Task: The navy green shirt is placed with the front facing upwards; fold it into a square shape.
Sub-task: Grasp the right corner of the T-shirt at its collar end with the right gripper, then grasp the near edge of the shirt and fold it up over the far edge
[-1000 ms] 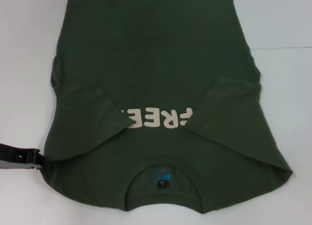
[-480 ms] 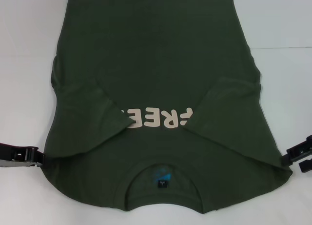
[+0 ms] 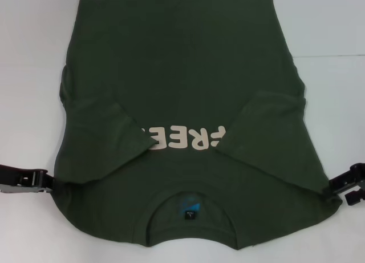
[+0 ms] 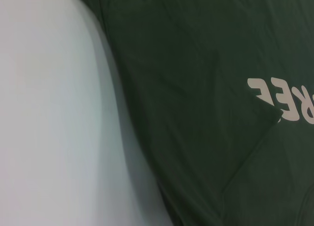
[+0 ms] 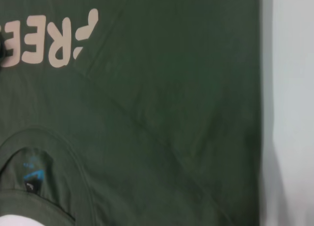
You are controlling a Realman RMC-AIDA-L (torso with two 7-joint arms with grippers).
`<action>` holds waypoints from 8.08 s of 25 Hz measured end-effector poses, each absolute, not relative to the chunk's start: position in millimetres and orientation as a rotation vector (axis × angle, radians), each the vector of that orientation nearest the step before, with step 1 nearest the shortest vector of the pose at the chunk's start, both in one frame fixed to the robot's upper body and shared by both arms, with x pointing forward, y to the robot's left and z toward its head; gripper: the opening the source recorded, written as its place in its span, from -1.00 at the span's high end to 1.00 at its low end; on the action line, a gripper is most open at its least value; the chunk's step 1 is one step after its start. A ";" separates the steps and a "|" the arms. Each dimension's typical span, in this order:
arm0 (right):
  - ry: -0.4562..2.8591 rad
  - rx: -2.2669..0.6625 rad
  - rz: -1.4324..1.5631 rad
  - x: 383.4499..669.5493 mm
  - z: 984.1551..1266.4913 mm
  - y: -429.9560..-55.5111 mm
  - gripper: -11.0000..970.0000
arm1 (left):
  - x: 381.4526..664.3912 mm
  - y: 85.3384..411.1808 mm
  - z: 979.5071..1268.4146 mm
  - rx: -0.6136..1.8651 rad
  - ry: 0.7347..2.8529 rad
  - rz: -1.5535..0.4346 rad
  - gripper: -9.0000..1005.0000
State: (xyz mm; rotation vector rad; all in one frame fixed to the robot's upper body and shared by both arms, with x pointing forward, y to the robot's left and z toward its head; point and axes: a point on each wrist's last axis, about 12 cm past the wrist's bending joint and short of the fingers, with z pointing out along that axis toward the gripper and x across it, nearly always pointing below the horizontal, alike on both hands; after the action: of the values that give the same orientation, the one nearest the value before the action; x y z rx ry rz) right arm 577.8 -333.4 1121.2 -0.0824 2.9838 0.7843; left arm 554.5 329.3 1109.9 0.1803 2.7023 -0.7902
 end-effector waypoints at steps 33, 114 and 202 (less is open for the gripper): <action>3.004 -0.125 0.736 579.9 1111.2 -323.5 -0.26 | 557.0 327.4 1111.6 0.185 2.687 -0.797 0.95; 3.005 -0.558 0.917 555.6 1137.7 -323.5 0.90 | 520.3 359.0 1123.6 0.152 2.616 -1.079 0.95; 2.036 0.123 0.777 614.0 1123.3 -360.1 0.90 | 583.5 305.1 1076.3 -0.365 1.723 -1.102 0.93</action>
State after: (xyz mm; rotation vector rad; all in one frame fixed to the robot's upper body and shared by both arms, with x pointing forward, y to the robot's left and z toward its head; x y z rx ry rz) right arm 614.0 -360.1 1123.3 0.1233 2.0357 0.7768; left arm 583.5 305.1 1076.3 -0.3646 1.7227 -1.1021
